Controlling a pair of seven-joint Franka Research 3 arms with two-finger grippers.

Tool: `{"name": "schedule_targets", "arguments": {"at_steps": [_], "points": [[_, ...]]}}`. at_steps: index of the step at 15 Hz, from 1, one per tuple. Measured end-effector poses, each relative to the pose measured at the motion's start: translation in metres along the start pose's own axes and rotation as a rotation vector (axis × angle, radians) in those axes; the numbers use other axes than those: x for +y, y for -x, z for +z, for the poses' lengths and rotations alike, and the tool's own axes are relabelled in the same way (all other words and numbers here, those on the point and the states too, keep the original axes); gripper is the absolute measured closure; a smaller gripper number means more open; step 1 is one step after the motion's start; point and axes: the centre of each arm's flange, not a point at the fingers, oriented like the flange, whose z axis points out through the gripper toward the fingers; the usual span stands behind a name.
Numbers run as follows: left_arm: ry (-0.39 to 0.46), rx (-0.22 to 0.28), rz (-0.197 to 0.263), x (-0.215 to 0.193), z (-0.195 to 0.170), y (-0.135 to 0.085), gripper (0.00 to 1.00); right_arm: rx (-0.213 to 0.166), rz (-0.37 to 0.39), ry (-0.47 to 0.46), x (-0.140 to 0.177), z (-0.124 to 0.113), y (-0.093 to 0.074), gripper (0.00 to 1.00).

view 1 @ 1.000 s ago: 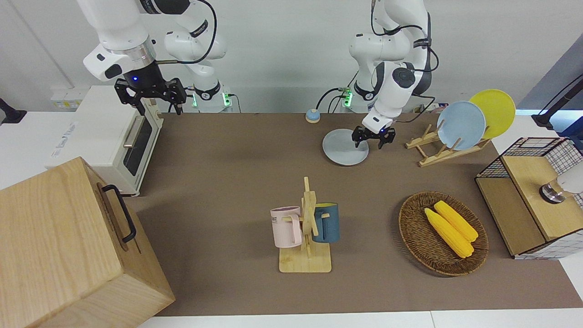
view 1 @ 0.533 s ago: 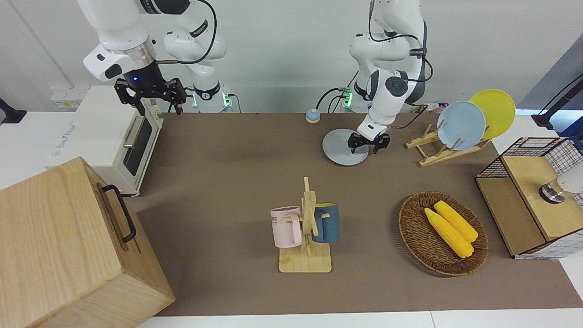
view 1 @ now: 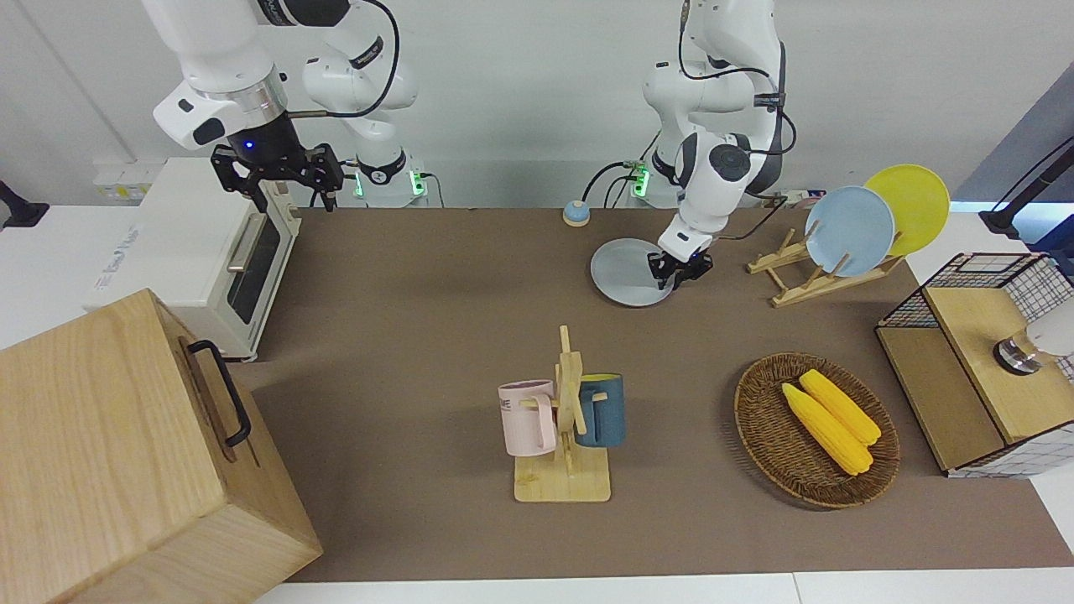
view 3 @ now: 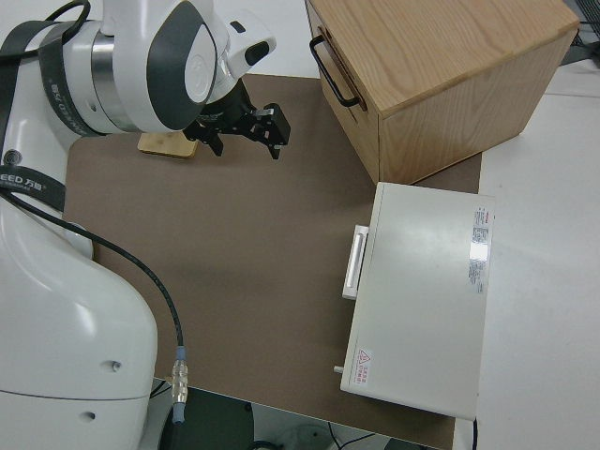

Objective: Pick gray plate from table and place it on lower plate rack with left arm
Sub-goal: 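Close the left gripper on the gray plate's rim nearest it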

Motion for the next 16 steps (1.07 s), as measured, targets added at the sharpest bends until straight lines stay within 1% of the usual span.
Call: {"name": "schedule_targets", "arguments": {"at_steps": [1, 6, 9, 14, 16], "points": [[0.000, 0.002, 0.001, 0.0003, -0.0016, 0.0002, 0.87, 0.000, 0.000, 0.000, 0.0000, 0.0000, 0.0000, 0.01], [0.000, 0.002, 0.004, 0.0017, -0.0023, 0.0009, 0.88, 0.000, 0.000, 0.000, 0.0000, 0.0000, 0.0000, 0.01], [0.004, 0.002, 0.003, 0.0039, -0.0050, 0.0019, 0.96, 0.000, 0.000, 0.000, 0.0000, 0.0000, 0.0000, 0.01], [0.007, 0.002, -0.009, 0.0020, -0.0062, 0.0013, 0.96, 0.000, 0.000, 0.000, 0.0000, 0.0000, 0.0000, 0.01], [0.007, -0.011, -0.020, -0.0012, -0.0101, 0.0008, 0.96, 0.000, 0.000, 0.000, 0.0000, 0.0000, 0.0000, 0.01]]}}
